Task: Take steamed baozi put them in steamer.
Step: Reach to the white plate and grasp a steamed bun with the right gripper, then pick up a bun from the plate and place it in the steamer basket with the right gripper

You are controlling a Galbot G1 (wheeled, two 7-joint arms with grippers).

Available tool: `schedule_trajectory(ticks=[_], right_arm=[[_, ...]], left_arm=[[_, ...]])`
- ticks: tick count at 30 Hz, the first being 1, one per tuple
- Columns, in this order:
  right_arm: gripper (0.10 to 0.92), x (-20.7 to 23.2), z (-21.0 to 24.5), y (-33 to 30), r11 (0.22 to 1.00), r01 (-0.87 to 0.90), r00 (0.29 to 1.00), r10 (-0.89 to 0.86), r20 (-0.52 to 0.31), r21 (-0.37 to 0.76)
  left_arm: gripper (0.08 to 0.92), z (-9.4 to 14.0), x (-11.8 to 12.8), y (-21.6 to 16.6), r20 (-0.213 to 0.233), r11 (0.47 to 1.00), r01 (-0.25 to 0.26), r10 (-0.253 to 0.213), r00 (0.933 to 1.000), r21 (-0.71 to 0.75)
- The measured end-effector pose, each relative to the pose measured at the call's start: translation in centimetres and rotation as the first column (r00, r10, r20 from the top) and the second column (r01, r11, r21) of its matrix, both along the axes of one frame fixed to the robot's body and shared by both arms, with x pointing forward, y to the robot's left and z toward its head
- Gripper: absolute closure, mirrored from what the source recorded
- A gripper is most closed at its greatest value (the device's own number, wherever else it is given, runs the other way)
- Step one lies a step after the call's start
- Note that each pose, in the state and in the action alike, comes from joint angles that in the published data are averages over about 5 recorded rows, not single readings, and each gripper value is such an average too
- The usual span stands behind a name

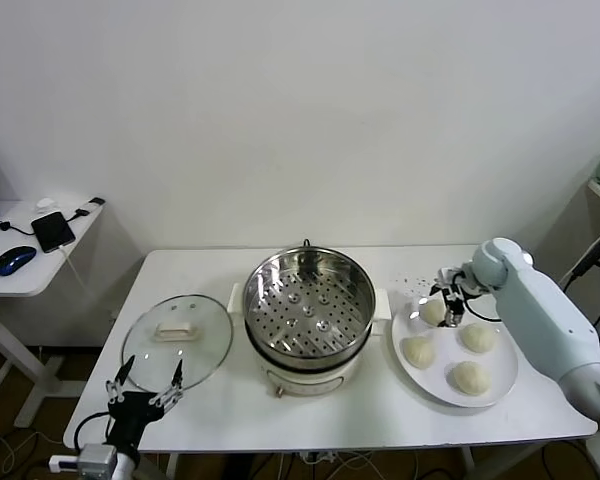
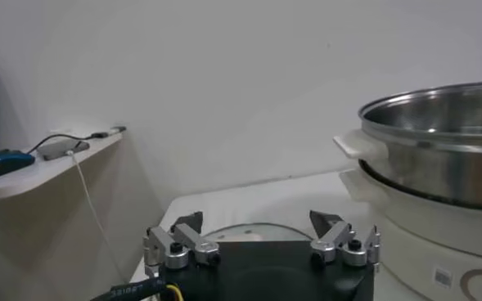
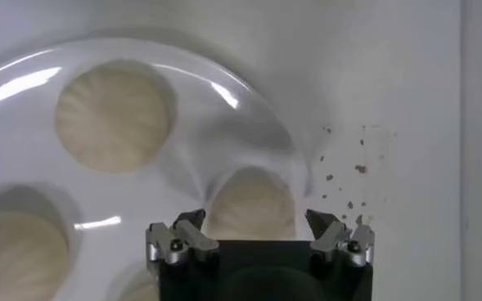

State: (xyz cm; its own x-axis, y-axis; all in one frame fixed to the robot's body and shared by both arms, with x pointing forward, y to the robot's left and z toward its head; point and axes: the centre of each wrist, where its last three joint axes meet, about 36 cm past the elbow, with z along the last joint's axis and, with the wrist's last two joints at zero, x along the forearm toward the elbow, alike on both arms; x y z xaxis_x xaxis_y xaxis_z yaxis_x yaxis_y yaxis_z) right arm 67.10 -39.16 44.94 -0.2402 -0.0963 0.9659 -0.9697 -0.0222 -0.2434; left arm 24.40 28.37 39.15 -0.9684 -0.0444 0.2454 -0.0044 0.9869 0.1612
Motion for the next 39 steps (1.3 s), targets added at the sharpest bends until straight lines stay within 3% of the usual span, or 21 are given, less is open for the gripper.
schedule_trajectory(ticks=[21, 30, 39], right_arm=[[0.205, 0.6, -0.4, 0.0, 1.0, 0.004, 1.0, -0.005, -0.019, -0.02], [0.4, 0.4, -0.7, -0.2, 1.0, 0.017, 1.0, -0.017, -0.01, -0.017], [0.42, 0.6, 1.7, -0.6, 1.0, 0.02, 1.0, -0.02, 0.01, -0.001]], left_arm=[[0.177, -0.7, 0.3, -0.1, -0.012, 1.0, -0.001, 0.001, 0.9999, -0.007], [0.177, -0.7, 0.2, -0.1, -0.016, 1.0, 0.0, 0.0, 0.9999, -0.005], [0.177, -0.6, 0.1, -0.3, -0.013, 1.0, 0.0, 0.0, 0.9999, -0.005]])
